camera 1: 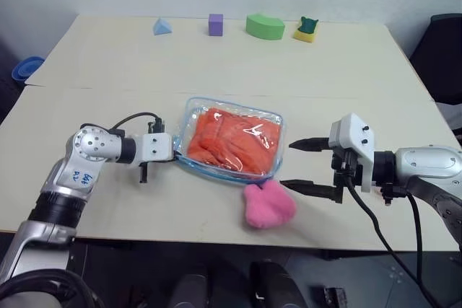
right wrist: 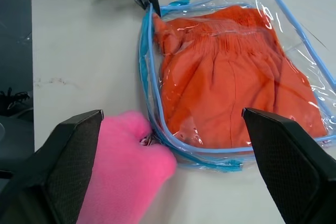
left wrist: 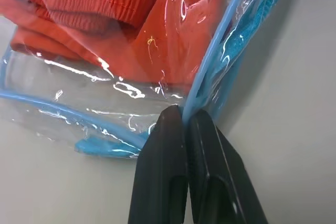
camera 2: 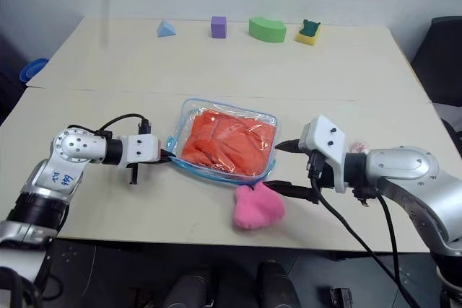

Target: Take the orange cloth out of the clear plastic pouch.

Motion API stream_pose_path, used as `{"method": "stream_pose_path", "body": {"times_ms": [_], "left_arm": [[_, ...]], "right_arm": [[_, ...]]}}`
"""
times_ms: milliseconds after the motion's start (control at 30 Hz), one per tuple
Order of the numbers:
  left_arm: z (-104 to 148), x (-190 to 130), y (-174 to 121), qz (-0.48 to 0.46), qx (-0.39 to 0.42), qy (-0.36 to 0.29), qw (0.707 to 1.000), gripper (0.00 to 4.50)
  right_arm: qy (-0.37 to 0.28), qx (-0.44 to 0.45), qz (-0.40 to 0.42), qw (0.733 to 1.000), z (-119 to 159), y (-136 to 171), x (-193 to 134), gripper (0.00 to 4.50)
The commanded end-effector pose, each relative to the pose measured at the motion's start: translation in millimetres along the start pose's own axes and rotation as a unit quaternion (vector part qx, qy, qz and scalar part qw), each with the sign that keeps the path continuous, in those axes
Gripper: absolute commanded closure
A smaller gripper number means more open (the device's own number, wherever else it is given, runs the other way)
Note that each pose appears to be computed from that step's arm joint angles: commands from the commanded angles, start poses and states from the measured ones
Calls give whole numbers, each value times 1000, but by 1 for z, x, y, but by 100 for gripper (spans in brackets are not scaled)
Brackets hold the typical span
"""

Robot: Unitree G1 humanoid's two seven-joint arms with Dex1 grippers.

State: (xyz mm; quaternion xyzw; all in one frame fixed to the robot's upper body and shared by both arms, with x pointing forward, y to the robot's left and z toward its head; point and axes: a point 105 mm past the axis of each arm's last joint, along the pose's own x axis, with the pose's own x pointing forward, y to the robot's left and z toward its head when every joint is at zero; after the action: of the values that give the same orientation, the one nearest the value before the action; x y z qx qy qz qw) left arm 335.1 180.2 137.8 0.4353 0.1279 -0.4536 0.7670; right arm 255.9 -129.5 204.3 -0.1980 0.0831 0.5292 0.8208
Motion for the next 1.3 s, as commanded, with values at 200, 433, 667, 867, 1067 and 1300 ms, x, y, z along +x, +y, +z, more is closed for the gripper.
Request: {"method": "stream_pose_path", "body": {"times_ms": [200,433,667,867,1067,1300], "left_arm": [[19,-6,-34,77,-123,57,988,446],[29,-4,-39,83,-124,31,988,446],[26,-21,-40,61,-89,0,994,262],[27,-58,-36,8,-82,-39,996,262],[66,-85,-32,-122,-91,-139,979,262],[118,-35,-40,-273,-31,-206,939,262]], "right_arm": [[15,-23,-22,999,-3,3,-9,9],[49,-24,-16,998,-20,2,-17,9],[61,-31,8,998,-29,-1,-18,9],[80,-49,8,996,-35,-15,-22,9],[86,-60,12,994,-32,-20,-28,9],[93,-75,20,993,-26,-17,-38,9]]}}
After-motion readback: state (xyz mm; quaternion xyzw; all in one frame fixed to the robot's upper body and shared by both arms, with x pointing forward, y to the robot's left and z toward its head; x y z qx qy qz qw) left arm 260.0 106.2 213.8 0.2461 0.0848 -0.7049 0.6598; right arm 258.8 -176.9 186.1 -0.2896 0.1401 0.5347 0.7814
